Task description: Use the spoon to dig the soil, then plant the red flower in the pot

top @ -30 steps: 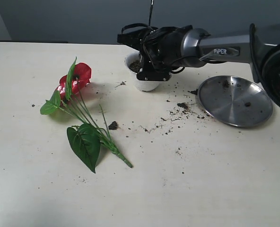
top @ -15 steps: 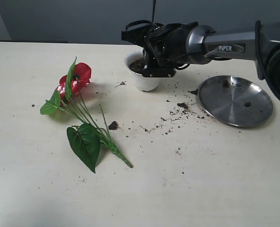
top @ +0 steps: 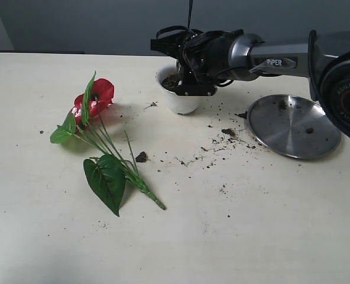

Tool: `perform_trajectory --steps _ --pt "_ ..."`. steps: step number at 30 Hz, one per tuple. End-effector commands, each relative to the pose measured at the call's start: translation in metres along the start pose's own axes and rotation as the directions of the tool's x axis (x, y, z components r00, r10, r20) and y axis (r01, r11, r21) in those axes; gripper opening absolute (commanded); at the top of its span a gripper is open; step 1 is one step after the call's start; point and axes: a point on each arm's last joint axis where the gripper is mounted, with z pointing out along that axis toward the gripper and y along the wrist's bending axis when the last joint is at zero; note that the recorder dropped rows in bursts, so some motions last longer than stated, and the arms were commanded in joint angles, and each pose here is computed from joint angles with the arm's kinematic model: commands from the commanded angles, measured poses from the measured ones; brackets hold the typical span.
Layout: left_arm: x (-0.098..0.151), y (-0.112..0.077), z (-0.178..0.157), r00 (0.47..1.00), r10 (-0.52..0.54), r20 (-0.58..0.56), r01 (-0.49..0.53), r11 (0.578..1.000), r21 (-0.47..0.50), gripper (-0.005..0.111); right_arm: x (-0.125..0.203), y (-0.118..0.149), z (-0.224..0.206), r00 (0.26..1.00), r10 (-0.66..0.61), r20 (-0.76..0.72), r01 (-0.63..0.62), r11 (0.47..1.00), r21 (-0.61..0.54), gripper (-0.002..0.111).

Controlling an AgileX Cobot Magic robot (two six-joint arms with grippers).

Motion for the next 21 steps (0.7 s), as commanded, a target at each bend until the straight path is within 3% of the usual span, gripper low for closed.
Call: perform_trajectory --steps 1,21 --pt "0.000 0.000 0.000 1.000 -0.001 0.011 0.001 1.000 0.003 0.000 -0.003 0.002 0.006 1.000 -0.017 0.001 0.017 1.000 -0.001 -0.001" --pt "0.000 0.000 0.000 1.000 -0.001 0.011 0.001 1.000 0.003 0.000 -0.013 0.004 0.009 0.999 -0.030 0.024 0.031 0.999 -0.013 -0.001"
